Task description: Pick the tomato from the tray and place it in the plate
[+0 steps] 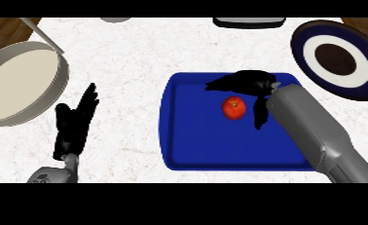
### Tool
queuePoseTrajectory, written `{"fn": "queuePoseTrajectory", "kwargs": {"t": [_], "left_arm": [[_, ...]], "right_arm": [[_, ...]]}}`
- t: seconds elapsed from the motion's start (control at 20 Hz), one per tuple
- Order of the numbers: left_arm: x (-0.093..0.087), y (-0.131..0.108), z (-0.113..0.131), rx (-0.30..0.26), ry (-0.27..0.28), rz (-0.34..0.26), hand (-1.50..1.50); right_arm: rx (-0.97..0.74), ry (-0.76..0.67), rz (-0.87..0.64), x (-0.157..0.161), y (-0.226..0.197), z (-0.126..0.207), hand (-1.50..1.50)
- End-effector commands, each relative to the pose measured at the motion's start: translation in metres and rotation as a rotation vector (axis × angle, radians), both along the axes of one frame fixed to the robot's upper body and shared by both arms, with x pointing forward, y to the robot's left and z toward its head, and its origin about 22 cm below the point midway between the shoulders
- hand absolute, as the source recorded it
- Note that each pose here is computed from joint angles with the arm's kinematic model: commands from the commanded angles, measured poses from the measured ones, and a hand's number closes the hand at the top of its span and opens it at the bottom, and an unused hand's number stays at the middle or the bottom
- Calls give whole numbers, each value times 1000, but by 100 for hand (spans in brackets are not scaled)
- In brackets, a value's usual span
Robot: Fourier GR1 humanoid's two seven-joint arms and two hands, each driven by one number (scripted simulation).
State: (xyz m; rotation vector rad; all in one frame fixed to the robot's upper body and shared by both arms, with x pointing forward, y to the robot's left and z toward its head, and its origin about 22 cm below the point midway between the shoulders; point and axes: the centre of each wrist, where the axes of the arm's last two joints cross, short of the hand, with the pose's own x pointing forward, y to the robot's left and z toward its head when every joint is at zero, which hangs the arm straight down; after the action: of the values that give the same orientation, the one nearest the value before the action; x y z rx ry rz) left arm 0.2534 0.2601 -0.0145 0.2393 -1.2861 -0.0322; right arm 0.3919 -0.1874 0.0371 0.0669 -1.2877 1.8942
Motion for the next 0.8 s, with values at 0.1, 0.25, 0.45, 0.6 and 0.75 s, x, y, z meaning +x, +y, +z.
{"fn": "queuePoseTrajectory", "kwargs": {"t": [0.1,0.25,0.45,0.6,0.75], "left_arm": [[-8,5,-1,4,3,-15,0],[11,1,15,6,3,-8,0],[9,-4,7,19,4,-6,0],[3,-8,-6,-8,11,-15,0],[6,-14,4,15,-7,11,0]], "right_arm": [[-11,29,37,-1,1,-10,-150],[-24,35,33,-4,-5,-33,-150],[42,-45,95,3,5,-17,150],[52,-66,89,12,-1,-23,150],[65,-102,80,4,6,-18,150]]}}
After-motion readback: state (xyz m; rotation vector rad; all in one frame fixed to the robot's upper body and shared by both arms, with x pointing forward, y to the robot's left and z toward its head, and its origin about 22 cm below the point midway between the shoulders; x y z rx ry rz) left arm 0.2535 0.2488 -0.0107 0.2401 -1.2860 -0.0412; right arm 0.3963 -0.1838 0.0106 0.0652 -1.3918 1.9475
